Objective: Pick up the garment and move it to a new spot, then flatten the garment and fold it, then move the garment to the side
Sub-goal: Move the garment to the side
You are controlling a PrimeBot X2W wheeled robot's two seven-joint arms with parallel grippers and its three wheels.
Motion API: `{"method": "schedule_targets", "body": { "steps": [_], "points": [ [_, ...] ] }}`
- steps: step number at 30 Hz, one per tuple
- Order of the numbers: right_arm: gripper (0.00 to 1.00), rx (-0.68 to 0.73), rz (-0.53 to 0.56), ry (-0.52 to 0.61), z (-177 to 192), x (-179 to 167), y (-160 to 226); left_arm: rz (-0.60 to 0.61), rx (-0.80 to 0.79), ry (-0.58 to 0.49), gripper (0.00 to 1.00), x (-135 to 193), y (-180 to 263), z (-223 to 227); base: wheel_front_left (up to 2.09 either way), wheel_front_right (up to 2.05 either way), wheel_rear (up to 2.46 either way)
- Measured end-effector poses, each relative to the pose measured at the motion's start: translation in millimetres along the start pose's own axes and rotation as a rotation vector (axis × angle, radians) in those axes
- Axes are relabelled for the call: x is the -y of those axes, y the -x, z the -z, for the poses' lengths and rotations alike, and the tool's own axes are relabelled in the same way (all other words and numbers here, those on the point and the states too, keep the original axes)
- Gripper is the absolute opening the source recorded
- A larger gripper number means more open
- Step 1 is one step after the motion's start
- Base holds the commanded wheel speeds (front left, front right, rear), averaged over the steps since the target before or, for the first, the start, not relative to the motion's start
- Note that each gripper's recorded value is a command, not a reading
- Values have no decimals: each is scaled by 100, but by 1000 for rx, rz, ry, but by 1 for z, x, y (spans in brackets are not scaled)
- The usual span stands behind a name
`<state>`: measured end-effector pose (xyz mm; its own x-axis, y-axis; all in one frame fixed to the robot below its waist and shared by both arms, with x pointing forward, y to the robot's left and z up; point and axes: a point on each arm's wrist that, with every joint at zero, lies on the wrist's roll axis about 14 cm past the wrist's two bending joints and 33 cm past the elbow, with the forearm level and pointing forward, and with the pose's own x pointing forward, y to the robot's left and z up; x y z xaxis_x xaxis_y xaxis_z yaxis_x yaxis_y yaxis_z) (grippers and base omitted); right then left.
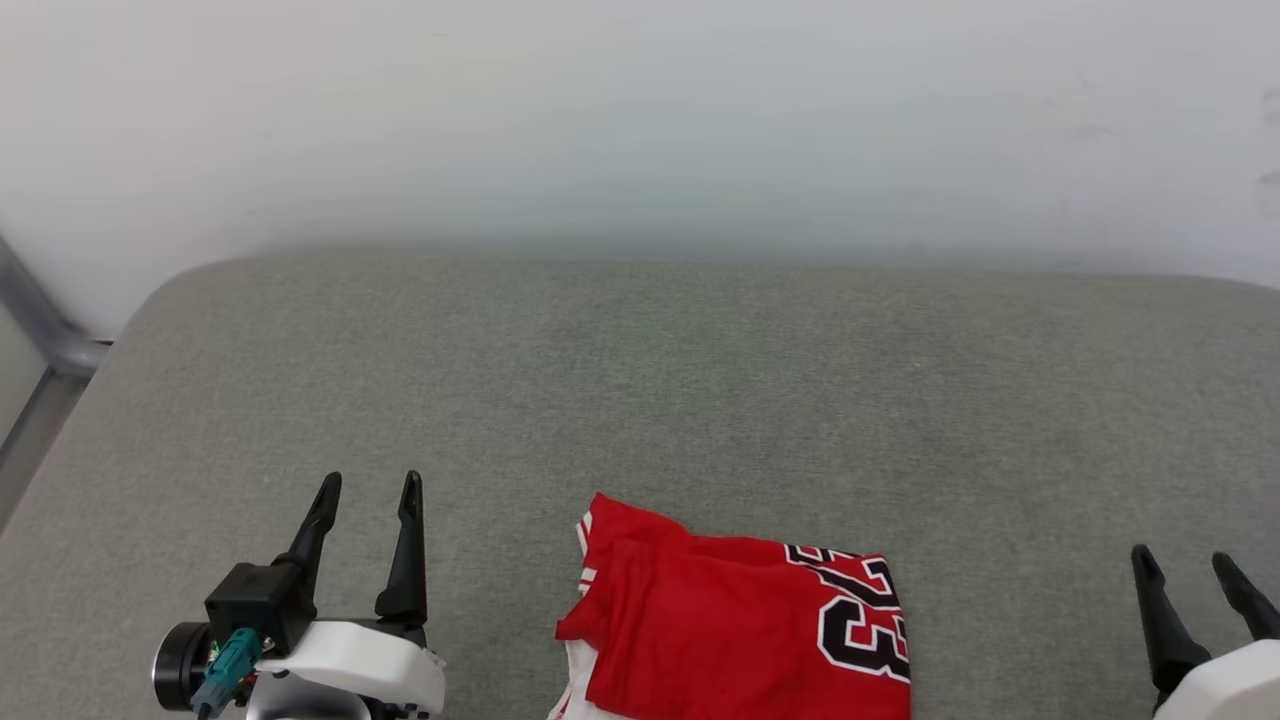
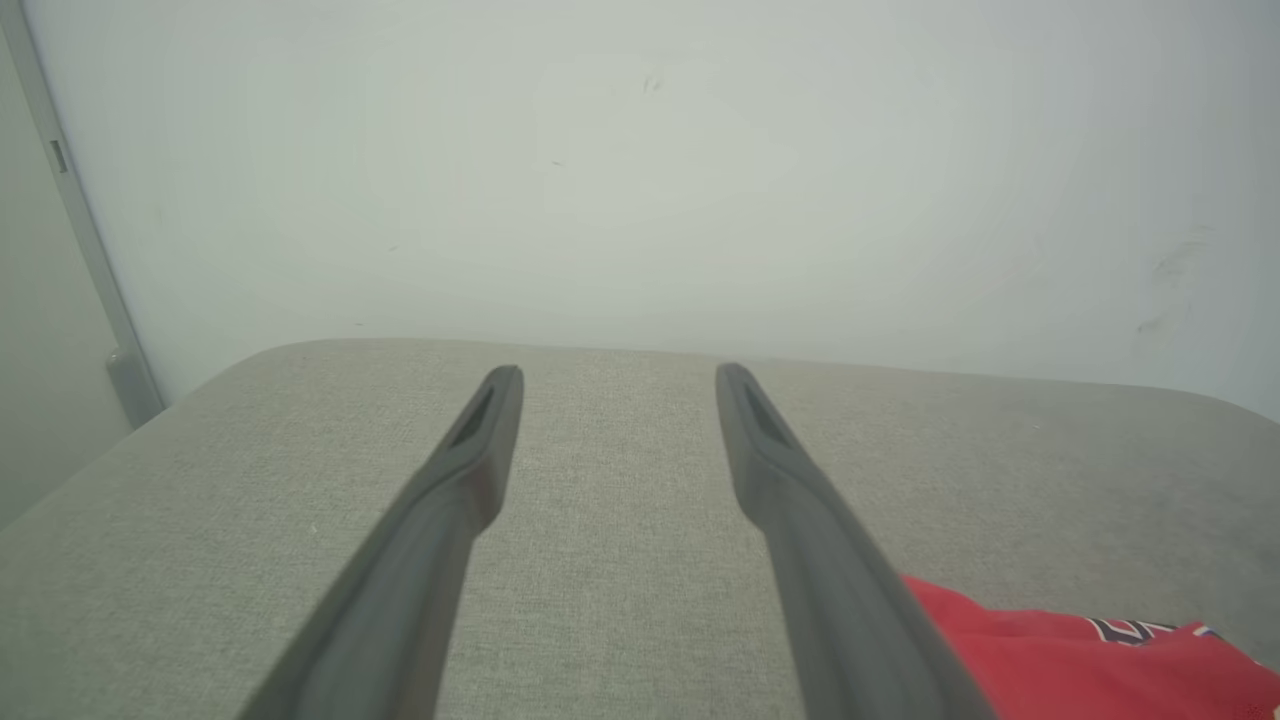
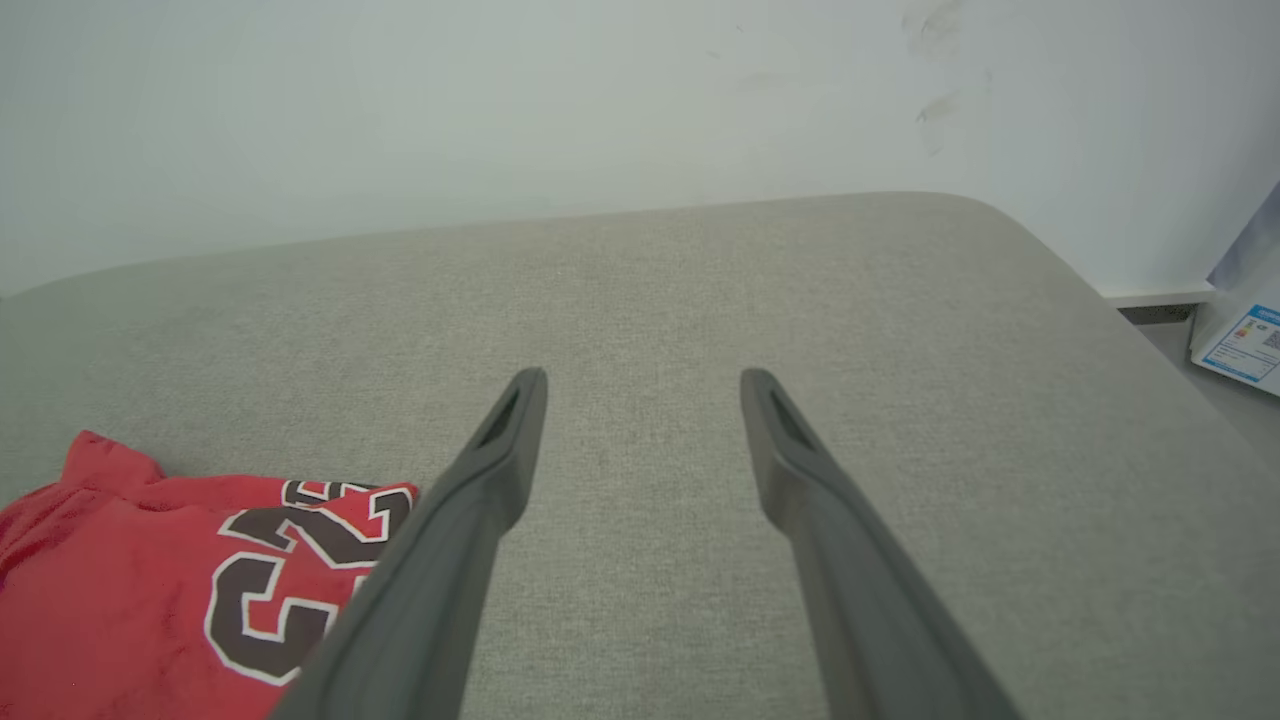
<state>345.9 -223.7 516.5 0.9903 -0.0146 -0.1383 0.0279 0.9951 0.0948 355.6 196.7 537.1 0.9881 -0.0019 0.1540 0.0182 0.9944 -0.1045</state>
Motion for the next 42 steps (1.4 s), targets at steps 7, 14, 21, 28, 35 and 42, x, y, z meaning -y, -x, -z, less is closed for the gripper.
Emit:
{"method": "schedule_targets", "body": {
  "steps": [7,14,21,28,35,42],
  "points": [
    [100,-311,-32,-92,55,0,-10,-46,10,12,100,-10,1,-1,0,0,0],
    [100,-602,-205,-194,105,-54,-14,-103,-1,28,100,-25,-4,5,0,0,0],
    [100,-838,-411,-326,151,-129,-16,-145,-18,9,100,-43,-12,12,0,0,0],
    [0,-936,-444,-361,169,-142,-16,-168,-37,1,100,-51,-13,20,0,0,0],
    [0,-893,-473,-345,156,-145,-18,-163,-31,-11,100,-49,-12,17,0,0,0],
    [0,-766,-427,-181,125,-114,-24,-121,-12,-27,100,-38,-8,10,0,0,0]
  ]
}}
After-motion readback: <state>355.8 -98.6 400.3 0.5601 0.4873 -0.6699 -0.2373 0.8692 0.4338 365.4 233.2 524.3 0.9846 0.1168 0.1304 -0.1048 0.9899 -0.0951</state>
